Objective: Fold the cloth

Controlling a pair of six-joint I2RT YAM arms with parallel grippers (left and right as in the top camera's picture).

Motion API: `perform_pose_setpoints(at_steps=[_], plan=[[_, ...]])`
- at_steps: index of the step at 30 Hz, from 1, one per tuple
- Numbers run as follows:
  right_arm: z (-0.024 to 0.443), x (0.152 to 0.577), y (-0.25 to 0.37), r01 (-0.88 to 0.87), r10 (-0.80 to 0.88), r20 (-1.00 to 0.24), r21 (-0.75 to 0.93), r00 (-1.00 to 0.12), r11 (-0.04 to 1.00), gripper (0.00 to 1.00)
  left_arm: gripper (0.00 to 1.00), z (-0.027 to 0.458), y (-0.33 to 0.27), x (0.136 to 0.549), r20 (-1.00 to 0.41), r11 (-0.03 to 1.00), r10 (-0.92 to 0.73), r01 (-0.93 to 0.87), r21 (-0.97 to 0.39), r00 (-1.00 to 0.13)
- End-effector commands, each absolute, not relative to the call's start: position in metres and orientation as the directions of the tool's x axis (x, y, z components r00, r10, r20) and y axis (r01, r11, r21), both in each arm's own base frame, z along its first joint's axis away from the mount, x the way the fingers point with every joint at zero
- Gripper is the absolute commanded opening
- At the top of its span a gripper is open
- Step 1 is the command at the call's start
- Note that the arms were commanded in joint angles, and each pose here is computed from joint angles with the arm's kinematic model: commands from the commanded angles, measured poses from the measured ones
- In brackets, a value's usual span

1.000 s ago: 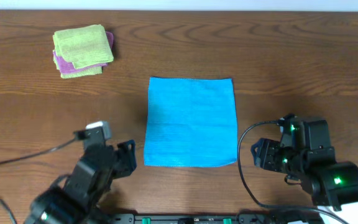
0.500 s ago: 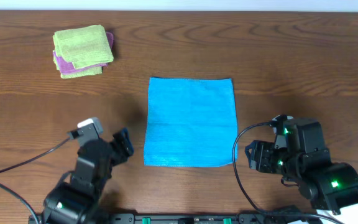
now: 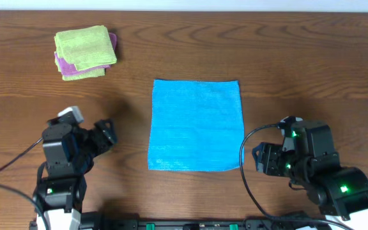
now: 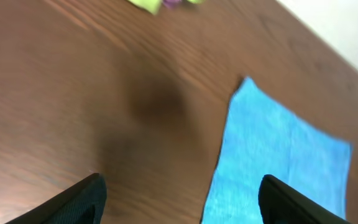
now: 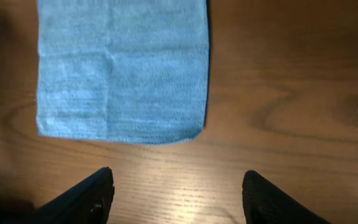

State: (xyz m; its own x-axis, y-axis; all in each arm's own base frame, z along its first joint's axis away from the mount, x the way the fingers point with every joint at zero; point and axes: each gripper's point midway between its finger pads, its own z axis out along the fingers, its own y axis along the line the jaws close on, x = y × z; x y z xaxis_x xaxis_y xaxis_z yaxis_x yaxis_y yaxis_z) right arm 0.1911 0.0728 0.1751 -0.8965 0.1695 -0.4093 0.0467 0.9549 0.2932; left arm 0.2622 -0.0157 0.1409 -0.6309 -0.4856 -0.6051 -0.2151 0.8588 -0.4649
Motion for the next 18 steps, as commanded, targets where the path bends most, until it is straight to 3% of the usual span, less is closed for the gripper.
perform_pose_setpoints(at_steps=[1, 8, 13, 18], plan=[[0.177, 0.194, 0.073, 0.05, 0.176, -0.423, 0.292, -0.889, 0.955, 0.67, 0.79, 0.128, -0.032, 0.256, -0.596, 0.901, -0.36, -0.102, -0.422, -0.717], [0.175, 0.196, 0.072, 0.056, 0.175, -0.415, 0.282, -0.893, 0.958, 0.69, 0.74, 0.086, -0.038, 0.227, -0.395, 0.892, -0.359, -0.186, -0.413, -0.845], [0.162, 0.193, 0.072, 0.076, 0.166, -0.352, 0.257, -0.921, 0.964, 0.68, 0.63, 0.077, -0.062, 0.198, -0.227, 0.841, -0.347, -0.195, -0.506, -0.91], [0.152, 0.198, 0.071, 0.086, 0.157, -0.316, 0.227, -0.936, 0.97, 0.63, 0.63, 0.079, -0.081, 0.176, -0.106, 0.784, -0.334, -0.214, -0.583, -0.937]])
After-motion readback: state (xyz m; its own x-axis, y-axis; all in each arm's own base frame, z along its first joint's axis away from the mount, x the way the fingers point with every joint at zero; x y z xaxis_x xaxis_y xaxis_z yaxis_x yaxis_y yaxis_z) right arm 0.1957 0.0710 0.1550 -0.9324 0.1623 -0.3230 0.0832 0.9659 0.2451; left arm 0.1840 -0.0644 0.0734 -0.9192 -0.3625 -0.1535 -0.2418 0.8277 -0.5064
